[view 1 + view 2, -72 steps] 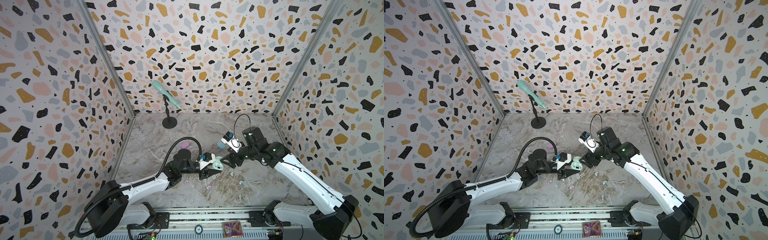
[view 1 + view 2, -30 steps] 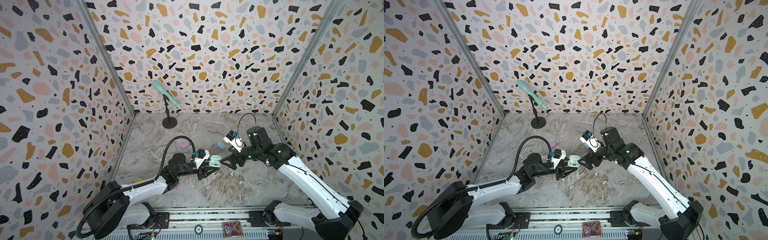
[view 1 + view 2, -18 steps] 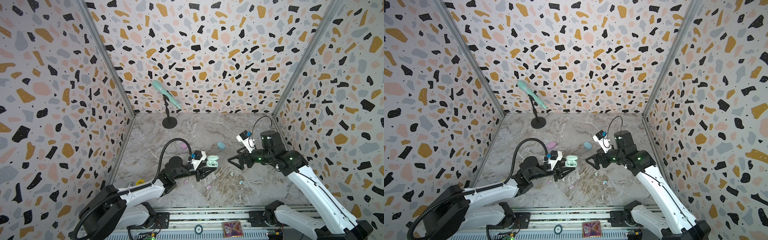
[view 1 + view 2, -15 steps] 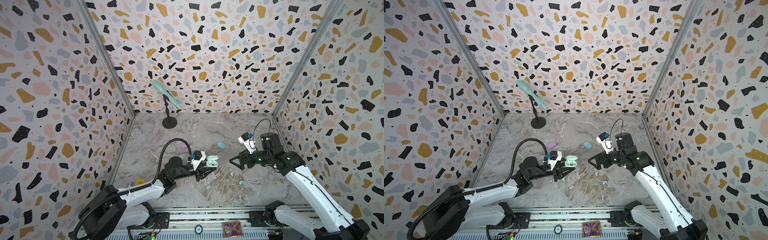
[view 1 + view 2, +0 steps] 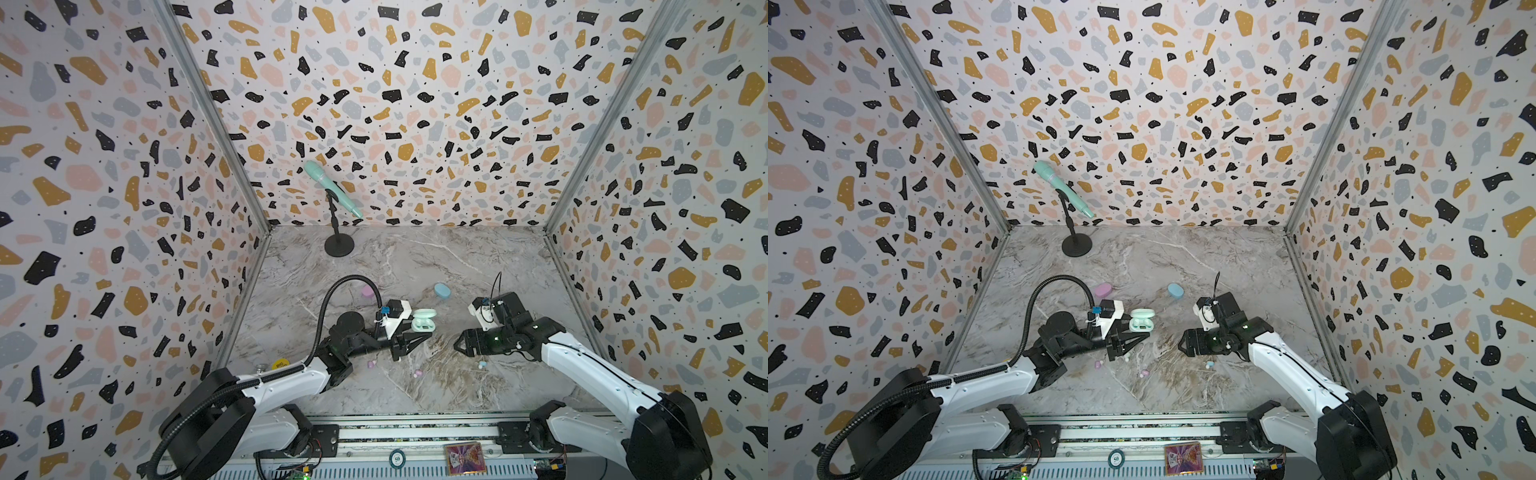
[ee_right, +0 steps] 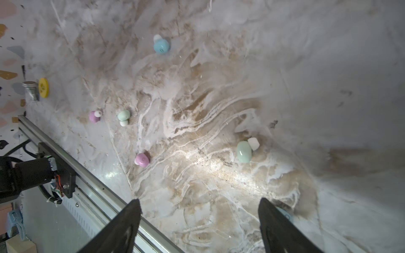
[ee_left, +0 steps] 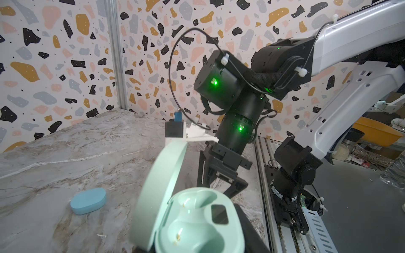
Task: Insert wireless bluetooth earbuds into charging case
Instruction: Rotate the wireless bluetooth earbud at the center of the table.
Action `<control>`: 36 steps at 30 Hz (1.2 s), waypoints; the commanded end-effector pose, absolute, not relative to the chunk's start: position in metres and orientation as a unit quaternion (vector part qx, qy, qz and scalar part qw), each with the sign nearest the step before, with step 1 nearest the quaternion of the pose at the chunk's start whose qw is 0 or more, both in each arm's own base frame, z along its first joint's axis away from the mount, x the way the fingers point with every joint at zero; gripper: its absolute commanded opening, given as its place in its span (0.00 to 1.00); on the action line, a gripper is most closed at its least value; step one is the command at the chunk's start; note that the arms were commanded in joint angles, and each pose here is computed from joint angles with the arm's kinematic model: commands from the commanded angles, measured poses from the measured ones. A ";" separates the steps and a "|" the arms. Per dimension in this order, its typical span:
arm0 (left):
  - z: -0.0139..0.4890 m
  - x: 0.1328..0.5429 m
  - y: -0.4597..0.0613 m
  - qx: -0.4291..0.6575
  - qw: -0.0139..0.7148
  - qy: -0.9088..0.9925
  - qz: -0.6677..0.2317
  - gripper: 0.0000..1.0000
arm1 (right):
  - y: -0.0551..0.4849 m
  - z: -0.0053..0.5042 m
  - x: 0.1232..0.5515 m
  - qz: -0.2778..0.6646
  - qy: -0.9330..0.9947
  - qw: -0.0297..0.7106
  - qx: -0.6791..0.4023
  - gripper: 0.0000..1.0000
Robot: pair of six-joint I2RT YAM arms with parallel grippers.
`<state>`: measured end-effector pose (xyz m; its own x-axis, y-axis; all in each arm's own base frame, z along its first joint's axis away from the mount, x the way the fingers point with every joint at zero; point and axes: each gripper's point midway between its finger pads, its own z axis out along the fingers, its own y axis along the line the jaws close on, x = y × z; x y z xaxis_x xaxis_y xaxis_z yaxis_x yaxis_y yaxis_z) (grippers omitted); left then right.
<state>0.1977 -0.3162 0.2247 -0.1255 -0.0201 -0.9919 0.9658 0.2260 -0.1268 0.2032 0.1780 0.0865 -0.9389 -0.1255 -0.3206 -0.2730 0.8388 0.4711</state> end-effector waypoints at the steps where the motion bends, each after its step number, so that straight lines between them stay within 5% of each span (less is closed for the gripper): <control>1: 0.253 0.200 -0.318 0.411 0.557 0.542 -0.476 0.27 | 0.180 0.080 0.217 0.259 0.951 0.160 -0.060 0.81; 24: 0.253 0.201 -0.312 0.411 0.563 0.547 -0.463 0.27 | 0.198 0.038 0.227 0.255 0.959 0.116 -0.050 0.74; 36: 0.255 0.200 -0.311 0.411 0.567 0.546 -0.460 0.27 | 0.247 0.071 0.233 0.302 0.941 0.125 -0.088 0.74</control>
<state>0.1990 -0.3122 0.2315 -0.0899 -0.0286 -0.9955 0.9677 0.2340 -0.0941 0.2267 0.2308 0.0520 -0.9601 -0.0923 -0.2638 -0.2206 0.8298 0.5127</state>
